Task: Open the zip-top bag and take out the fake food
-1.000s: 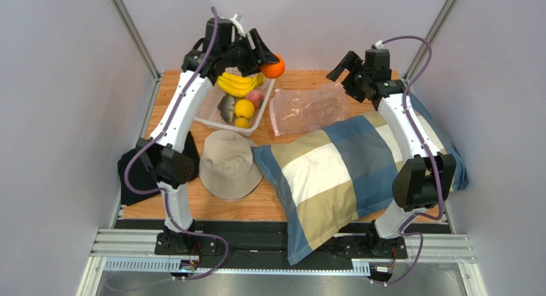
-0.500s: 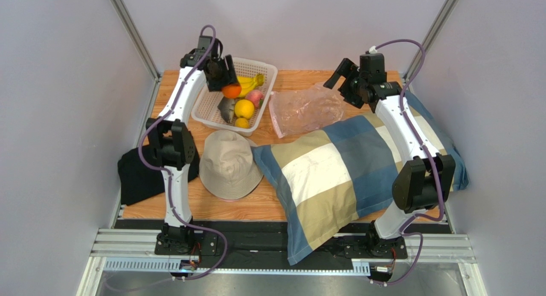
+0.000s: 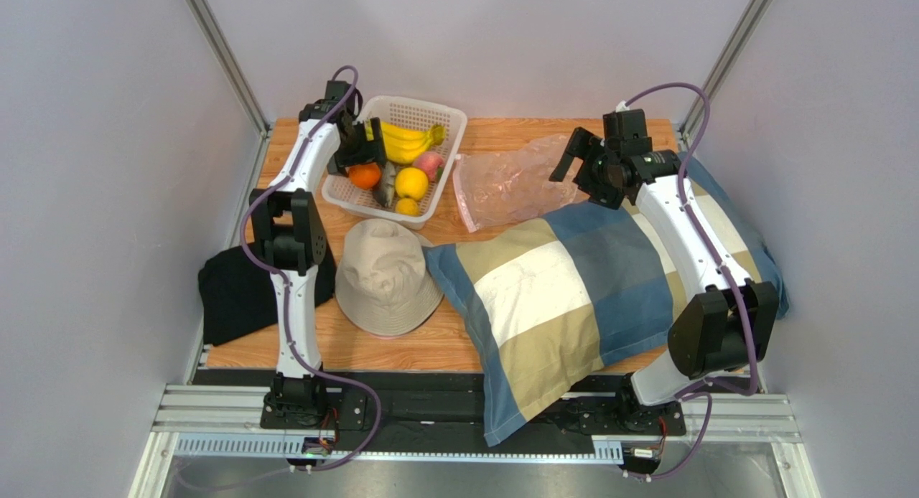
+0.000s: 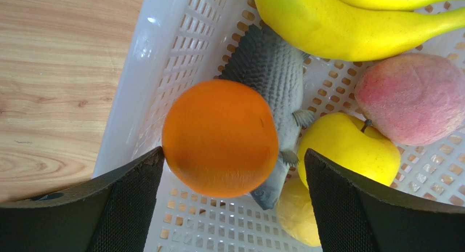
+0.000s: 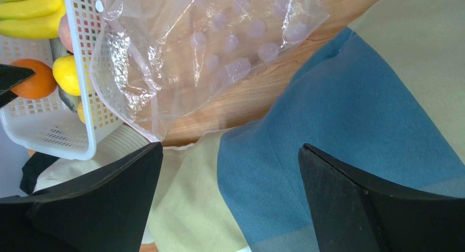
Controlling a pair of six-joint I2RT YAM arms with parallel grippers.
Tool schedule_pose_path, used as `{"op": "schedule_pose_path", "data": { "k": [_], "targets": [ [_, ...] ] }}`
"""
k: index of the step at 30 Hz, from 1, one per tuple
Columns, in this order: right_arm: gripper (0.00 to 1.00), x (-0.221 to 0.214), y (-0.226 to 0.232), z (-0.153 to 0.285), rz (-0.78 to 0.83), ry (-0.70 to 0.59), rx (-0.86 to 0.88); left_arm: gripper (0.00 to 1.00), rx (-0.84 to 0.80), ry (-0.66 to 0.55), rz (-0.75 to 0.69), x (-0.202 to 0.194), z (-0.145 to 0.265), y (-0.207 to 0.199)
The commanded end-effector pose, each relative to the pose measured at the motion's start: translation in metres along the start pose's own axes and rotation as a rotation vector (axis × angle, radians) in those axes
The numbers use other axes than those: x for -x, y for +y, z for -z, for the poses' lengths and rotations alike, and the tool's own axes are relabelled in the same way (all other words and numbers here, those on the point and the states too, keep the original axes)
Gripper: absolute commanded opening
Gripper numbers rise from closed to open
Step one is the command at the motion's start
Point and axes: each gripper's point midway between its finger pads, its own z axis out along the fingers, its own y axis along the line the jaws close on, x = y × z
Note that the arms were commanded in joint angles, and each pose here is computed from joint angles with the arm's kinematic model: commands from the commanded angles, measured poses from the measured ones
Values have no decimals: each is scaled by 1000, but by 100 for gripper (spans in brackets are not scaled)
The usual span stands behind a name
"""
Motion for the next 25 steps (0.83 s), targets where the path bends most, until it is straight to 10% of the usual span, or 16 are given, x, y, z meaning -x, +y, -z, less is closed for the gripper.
{"op": "schedule_pose_path", "data": {
  "k": [1, 6, 16, 25],
  "targets": [
    [100, 15, 6, 43, 53, -93, 13, 99, -39, -65, 5, 11, 46, -9],
    [100, 36, 21, 105, 130, -192, 59, 99, -166, -184, -15, 15, 138, -54],
    [100, 58, -15, 237, 191, -355, -149, 99, -860, -606, -354, -44, 445, -220],
    [100, 52, -16, 259, 182, -376, -118, 99, -948, -672, -357, -88, 498, -196]
  ]
}}
